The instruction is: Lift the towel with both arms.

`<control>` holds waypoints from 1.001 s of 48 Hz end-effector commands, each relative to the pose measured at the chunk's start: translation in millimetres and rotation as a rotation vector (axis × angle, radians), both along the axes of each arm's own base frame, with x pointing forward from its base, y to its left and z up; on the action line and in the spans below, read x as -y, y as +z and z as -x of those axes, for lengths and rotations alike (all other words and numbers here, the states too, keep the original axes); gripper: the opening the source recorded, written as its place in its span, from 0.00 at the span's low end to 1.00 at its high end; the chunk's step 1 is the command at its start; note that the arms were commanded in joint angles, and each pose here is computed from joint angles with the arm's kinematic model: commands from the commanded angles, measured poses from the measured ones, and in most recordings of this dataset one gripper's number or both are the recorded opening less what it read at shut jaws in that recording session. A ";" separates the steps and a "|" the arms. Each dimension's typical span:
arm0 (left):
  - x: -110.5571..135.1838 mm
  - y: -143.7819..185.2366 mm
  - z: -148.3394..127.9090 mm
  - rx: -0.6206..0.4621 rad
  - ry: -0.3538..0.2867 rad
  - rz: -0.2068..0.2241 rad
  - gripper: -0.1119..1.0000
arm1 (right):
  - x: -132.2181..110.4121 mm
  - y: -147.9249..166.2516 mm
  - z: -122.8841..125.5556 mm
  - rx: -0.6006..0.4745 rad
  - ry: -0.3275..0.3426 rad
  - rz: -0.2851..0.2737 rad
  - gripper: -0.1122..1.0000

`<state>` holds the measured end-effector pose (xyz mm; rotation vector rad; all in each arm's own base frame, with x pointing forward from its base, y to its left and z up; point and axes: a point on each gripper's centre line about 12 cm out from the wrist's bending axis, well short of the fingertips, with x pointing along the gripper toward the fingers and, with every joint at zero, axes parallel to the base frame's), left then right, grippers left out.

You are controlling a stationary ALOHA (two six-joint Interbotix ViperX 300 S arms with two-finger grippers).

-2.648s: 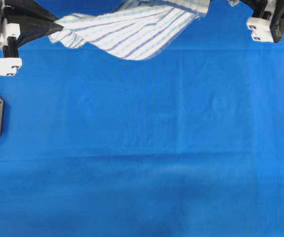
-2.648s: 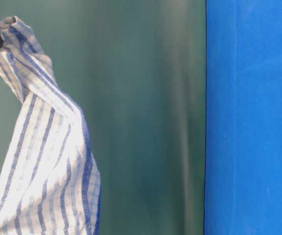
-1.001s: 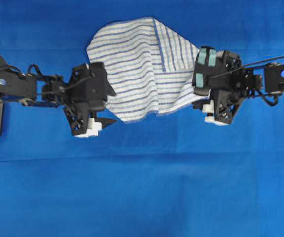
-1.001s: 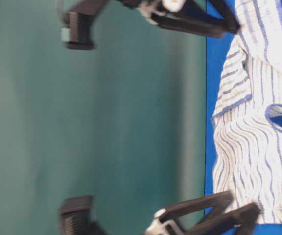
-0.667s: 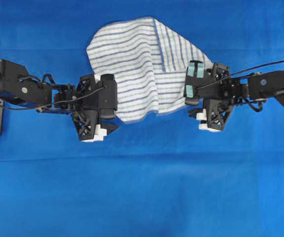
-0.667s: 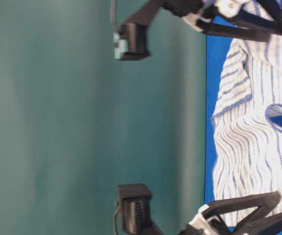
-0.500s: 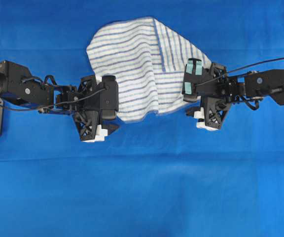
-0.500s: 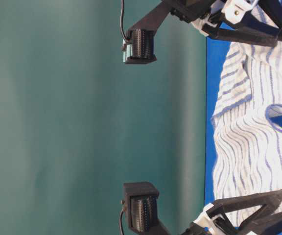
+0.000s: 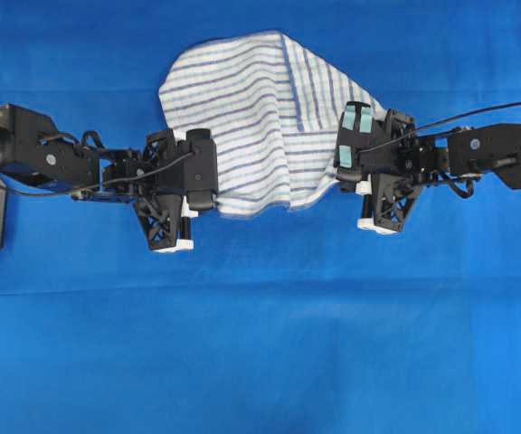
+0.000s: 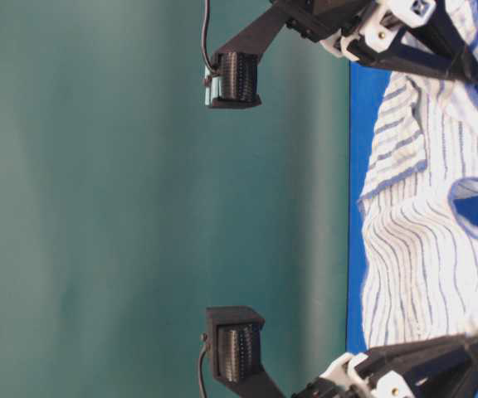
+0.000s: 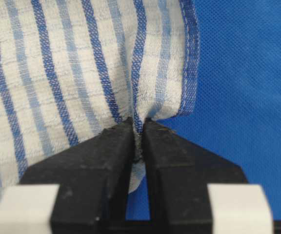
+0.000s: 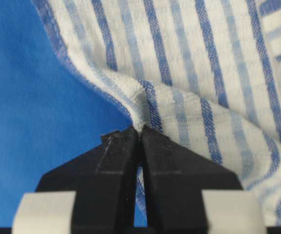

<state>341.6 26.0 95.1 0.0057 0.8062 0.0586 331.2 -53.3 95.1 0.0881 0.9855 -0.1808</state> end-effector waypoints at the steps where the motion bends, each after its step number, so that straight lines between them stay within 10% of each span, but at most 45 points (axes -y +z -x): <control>1: -4.0 24.5 -4.6 0.055 0.009 -0.005 0.13 | 1.2 19.1 -3.4 0.053 -0.004 0.008 0.12; 48: -24.5 284.1 76.2 0.393 0.097 -0.058 0.13 | 17.2 278.8 24.0 0.325 -0.118 0.177 0.12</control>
